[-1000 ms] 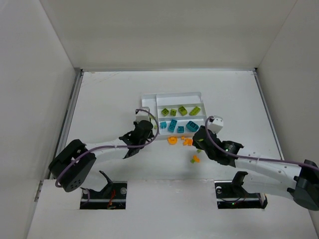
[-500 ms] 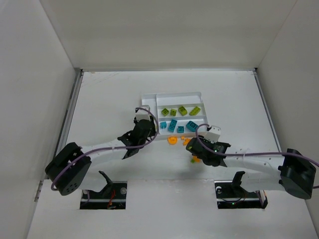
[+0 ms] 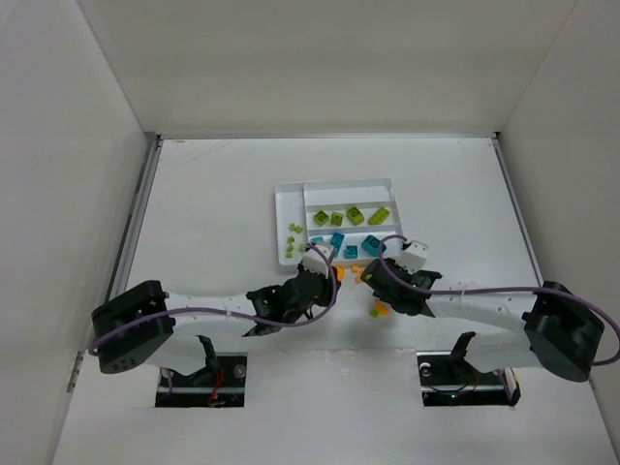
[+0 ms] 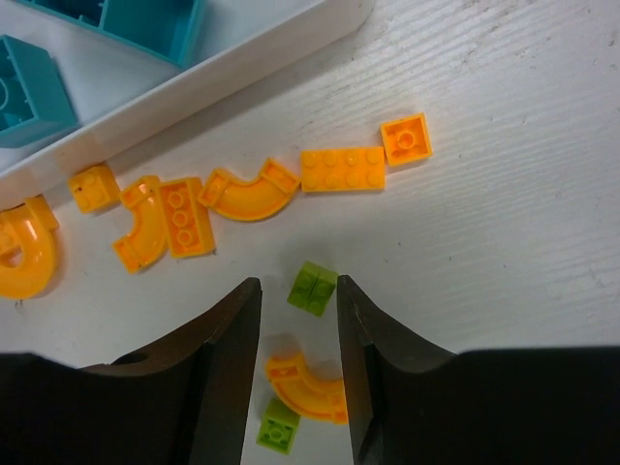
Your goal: Sort the legos into containers by color
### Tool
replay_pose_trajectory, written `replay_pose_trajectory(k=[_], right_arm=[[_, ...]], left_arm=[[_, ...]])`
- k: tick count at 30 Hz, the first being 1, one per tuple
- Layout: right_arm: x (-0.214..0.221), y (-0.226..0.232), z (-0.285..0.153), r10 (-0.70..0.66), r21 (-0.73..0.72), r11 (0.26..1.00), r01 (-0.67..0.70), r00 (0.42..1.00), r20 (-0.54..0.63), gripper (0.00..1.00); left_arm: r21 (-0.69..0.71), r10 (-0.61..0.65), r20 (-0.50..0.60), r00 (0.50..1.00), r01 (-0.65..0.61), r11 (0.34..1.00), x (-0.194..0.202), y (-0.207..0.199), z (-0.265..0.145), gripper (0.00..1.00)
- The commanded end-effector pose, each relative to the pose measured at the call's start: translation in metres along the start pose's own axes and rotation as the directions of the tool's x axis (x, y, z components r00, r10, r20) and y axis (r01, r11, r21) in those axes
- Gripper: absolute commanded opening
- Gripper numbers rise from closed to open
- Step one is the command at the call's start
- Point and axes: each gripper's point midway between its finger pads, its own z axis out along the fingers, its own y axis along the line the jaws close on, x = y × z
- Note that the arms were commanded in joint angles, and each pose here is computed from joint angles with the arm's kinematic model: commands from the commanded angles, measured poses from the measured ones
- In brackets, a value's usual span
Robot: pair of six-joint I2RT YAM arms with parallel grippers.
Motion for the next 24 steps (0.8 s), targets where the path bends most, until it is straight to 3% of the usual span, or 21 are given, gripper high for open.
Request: replay_pose_trajectory(k=[1,8,14,20,24], right_arm=[[-0.008,0.013,0.006,0.024,-0.025,0.999,-0.024,1.0,0.011,0.43],[0.0,0.015,0.015,0.027,0.017,1.0,-0.027,1.0,-0.014,0.42],[0.001,0.021,0.017,0.022,0.013,1.0,-0.022,1.0,-0.003,0.22],[-0.03,0.028,-0.002,0.05,-0.059,0.997,-0.045,0.995,0.087,0.2],[-0.049,0.042,-0.018,0.066,-0.161,0.986,-0.046,0.99,0.124,0.2]], left_arm=[[0.103,-0.001,0.01,1.0,0.0,0.995,0.005,-0.026,-0.005,0.36],[0.242,0.042,-0.029,0.999,-0.034,0.97,0.026,-0.066,-0.014,0.41],[0.305,0.11,-0.064,0.992,-0.086,0.948,0.042,-0.088,-0.015,0.42],[0.339,0.162,-0.078,0.984,-0.127,0.932,0.053,-0.105,-0.013,0.49],[0.351,0.188,-0.075,0.979,-0.15,0.924,0.057,-0.118,-0.007,0.48]])
